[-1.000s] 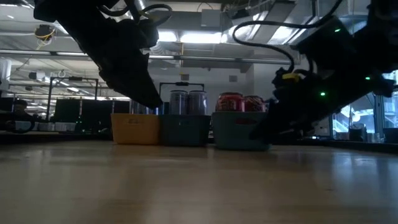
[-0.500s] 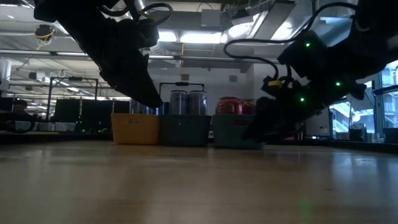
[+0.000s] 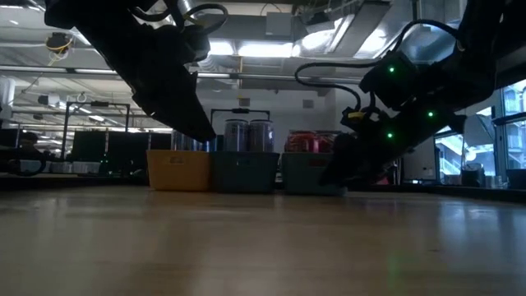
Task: Sort soda cans
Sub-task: Move the green bin to the top beside the dark green bin, then return to Home Position
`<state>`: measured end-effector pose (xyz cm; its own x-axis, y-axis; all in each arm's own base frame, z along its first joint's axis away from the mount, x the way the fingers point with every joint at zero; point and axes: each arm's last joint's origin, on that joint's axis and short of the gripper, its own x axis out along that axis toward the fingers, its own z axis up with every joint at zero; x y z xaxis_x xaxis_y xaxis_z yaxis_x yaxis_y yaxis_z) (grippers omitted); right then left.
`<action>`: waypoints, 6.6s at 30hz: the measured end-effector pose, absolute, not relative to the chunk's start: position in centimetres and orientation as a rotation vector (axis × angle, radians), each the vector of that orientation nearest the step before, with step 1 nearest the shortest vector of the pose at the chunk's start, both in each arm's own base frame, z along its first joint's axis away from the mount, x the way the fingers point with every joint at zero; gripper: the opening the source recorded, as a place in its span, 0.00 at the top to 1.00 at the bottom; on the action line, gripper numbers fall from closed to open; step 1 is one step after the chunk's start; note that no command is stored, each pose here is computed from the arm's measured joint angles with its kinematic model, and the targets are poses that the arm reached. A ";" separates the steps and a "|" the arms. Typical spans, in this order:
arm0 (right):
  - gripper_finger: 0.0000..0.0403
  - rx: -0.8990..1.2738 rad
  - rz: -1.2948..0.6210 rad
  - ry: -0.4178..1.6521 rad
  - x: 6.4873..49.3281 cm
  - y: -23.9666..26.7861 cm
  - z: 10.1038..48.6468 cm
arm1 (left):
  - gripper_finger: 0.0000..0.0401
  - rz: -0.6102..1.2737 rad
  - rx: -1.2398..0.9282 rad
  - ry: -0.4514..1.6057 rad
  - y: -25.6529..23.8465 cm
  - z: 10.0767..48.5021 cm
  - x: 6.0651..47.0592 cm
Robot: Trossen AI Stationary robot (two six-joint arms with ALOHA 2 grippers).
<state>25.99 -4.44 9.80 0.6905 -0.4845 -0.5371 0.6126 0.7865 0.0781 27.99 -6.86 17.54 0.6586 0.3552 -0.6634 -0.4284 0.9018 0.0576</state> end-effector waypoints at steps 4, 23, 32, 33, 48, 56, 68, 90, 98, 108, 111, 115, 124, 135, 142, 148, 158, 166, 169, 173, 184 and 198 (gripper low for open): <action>0.05 0.241 -0.607 0.504 26.1 -4.5 10.0 | 0.49 0.447 -0.111 0.726 -6.9 17.5 28.0; 0.05 0.358 -0.123 0.348 21.0 -0.6 21.2 | 0.64 0.328 0.004 0.530 -5.9 25.9 23.5; 0.23 0.254 -0.195 0.196 15.3 -0.8 25.2 | 0.92 0.178 -0.009 0.420 -3.3 25.7 18.7; 0.28 0.248 -0.193 0.195 14.9 -0.8 25.3 | 0.96 0.155 -0.025 0.400 -3.2 25.2 18.2; 0.95 0.275 -0.185 0.057 11.3 -0.7 21.6 | 0.99 0.068 -0.180 0.066 -2.0 20.5 13.3; 0.95 0.293 -0.154 0.025 10.6 -0.6 19.2 | 1.00 0.039 -0.166 0.032 -1.8 18.7 12.0; 0.98 0.284 -0.161 -0.041 10.1 -0.7 17.0 | 1.00 0.064 -0.112 -0.065 -0.9 17.4 10.3; 0.99 0.248 -0.112 -0.005 10.1 -0.5 16.6 | 0.99 0.211 0.002 -0.041 0.5 17.0 9.7; 0.99 0.223 -0.121 0.000 10.1 -0.5 16.5 | 1.00 0.218 0.048 -0.033 0.6 17.0 9.7; 0.99 0.227 -0.123 0.002 10.1 -0.5 16.5 | 0.99 0.218 0.048 -0.032 0.6 17.0 9.7; 0.99 0.227 -0.123 0.002 10.1 -0.5 16.5 | 1.00 0.218 0.048 -0.032 0.6 17.0 9.7; 0.99 0.227 -0.123 0.002 10.1 -0.5 16.5 | 0.99 0.218 0.048 -0.032 0.6 17.0 9.7; 0.99 0.229 -0.124 0.002 10.1 -0.5 16.5 | 0.99 0.218 0.048 -0.032 0.6 17.0 9.7; 0.99 0.229 -0.124 0.001 10.1 -0.5 16.5 | 0.98 0.218 0.048 -0.031 0.6 17.0 9.7; 0.99 0.229 -0.124 0.000 10.1 -0.5 16.5 | 1.00 0.218 0.048 -0.031 0.6 17.0 9.7; 0.99 0.229 -0.125 0.001 10.1 -0.5 16.5 | 0.98 0.218 0.048 -0.031 0.6 17.0 9.7; 0.99 0.229 -0.124 0.001 10.1 -0.5 16.5 | 0.99 0.218 0.048 -0.031 0.6 17.0 9.7; 0.99 0.229 -0.124 0.001 10.1 -0.5 16.5 | 0.99 0.218 0.048 -0.031 0.6 17.0 9.7; 0.99 0.229 -0.124 0.001 10.1 -0.5 16.5 | 1.00 0.218 0.048 -0.031 0.6 17.0 9.7; 0.99 0.229 -0.124 0.001 10.1 -0.5 16.5 | 0.99 0.218 0.048 -0.031 0.6 17.0 9.7; 0.99 0.229 -0.124 0.001 10.1 -0.5 16.5 | 1.00 0.218 0.048 -0.031 0.6 17.0 9.7; 0.99 0.229 -0.124 0.000 10.1 -0.5 16.5 | 1.00 0.218 0.048 -0.031 0.6 17.0 9.7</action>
<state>10.11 -0.55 16.51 0.9923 -0.1229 -0.0146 0.1230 0.9663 0.2260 9.73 0.58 16.97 0.9759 0.2153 0.0359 -0.2168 0.9752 0.0443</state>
